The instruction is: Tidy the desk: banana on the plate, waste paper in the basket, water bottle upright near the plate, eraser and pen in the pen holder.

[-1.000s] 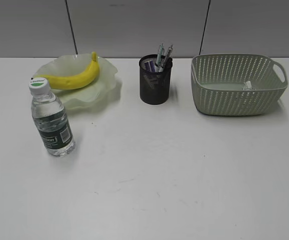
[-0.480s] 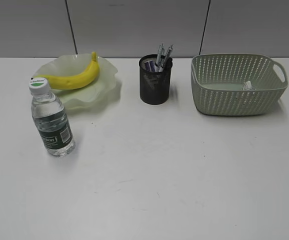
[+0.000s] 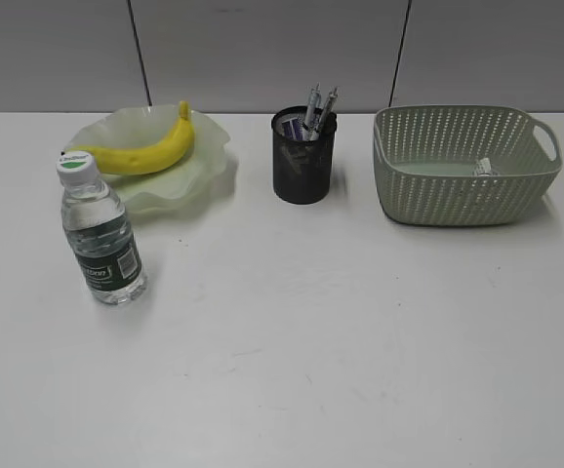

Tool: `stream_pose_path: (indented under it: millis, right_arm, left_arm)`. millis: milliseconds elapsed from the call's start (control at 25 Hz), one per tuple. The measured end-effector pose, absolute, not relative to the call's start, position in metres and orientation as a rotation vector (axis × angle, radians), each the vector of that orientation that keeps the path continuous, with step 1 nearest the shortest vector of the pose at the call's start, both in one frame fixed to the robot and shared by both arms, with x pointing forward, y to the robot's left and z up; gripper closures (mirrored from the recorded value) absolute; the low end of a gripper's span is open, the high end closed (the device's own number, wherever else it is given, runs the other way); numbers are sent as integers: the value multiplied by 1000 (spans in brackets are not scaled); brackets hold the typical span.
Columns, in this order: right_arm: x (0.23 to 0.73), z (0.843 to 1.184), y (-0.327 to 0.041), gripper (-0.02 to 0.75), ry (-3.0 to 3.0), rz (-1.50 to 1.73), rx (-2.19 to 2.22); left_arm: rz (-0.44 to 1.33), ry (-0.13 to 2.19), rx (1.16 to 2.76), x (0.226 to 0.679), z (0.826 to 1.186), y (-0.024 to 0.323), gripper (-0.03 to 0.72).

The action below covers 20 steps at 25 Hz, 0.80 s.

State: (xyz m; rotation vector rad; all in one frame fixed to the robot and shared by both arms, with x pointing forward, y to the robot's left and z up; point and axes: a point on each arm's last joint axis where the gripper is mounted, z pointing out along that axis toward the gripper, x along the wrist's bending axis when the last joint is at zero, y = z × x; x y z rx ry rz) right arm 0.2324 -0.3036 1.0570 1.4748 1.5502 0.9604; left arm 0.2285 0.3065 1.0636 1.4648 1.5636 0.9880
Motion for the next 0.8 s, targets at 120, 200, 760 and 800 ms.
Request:
stream_pose_path:
  millis: [120,200,760,800]
  right_arm:
    - [232,1057,-304,487,1550,960,1475]
    - [232,1057,-304,487,1550,960,1475]
    - [232,1057,-301,488,1560,991,1482]
    - [232,1057,-301,488,1560,993,1482]
  left_arm:
    - [988,1564,1465,228,1064,306,452]
    - [988,1564,1465,228,1064,306,452]
    - [988,1564,1465,228,1064,306,452]
    - [988,1564,1465,228,1064,306,452]
